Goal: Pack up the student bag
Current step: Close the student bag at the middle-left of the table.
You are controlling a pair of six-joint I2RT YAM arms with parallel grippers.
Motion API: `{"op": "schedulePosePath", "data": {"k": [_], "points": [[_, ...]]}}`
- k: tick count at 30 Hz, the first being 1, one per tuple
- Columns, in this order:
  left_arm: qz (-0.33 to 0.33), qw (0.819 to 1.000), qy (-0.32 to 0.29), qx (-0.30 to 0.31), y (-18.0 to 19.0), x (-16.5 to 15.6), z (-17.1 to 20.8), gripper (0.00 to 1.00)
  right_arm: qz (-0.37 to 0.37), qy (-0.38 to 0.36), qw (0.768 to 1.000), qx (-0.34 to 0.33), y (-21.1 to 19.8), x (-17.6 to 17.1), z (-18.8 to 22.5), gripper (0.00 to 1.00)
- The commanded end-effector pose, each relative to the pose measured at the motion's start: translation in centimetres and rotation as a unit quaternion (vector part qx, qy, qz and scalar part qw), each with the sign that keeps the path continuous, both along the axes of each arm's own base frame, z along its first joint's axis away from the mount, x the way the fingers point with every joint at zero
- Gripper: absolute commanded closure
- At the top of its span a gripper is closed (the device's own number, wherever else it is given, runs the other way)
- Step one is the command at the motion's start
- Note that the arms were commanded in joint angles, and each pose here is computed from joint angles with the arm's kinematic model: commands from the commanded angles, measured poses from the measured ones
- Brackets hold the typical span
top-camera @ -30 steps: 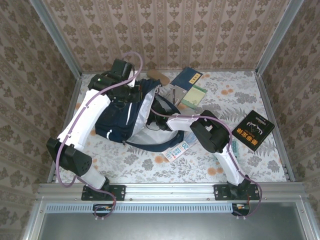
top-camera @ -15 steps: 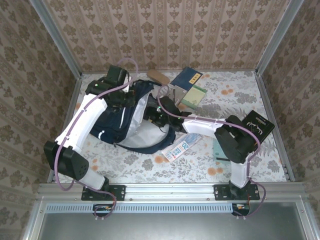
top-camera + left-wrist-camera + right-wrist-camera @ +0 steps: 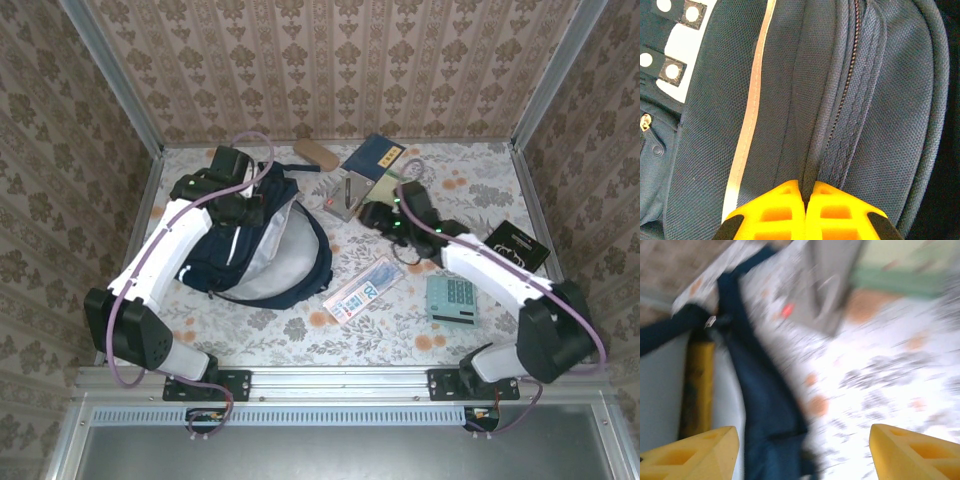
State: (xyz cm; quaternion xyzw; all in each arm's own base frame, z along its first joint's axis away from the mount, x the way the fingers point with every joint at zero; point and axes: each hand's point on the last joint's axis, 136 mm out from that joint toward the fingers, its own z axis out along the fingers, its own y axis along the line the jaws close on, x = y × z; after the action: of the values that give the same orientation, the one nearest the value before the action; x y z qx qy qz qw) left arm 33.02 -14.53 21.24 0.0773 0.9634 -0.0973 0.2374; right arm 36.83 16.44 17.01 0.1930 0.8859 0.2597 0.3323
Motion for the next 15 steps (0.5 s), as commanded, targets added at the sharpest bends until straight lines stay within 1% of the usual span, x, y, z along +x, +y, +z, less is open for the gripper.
{"op": "schedulePosePath", "data": {"k": [1, 4, 8, 11, 15], "points": [[-0.01, 1.0, -0.018, -0.013, -0.2, 0.0, 0.6, 1.0, -0.091, 0.026, 0.99, -0.1, -8.1, -1.9, -1.3, 0.28], [-0.017, 0.999, -0.017, -0.024, -0.7, -0.1, 0.3, 1.0, -0.178, 0.038, 0.973, -0.144, -14.6, -2.9, -1.4, 0.25], [-0.027, 0.999, -0.013, -0.029, -1.4, -0.1, -0.1, 1.0, -0.266, 0.074, 0.95, -0.144, -21.3, -3.9, -2.9, 0.25], [-0.032, 0.999, -0.007, -0.032, -1.9, -0.1, -0.6, 1.0, -0.306, 0.111, 0.935, -0.141, -24.9, -4.5, -4.6, 0.24], [-0.038, 0.999, -0.002, -0.039, -2.7, -0.3, -1.0, 1.0, -0.321, 0.174, 0.923, -0.123, -27.6, -4.6, -7.7, 0.24]]}}
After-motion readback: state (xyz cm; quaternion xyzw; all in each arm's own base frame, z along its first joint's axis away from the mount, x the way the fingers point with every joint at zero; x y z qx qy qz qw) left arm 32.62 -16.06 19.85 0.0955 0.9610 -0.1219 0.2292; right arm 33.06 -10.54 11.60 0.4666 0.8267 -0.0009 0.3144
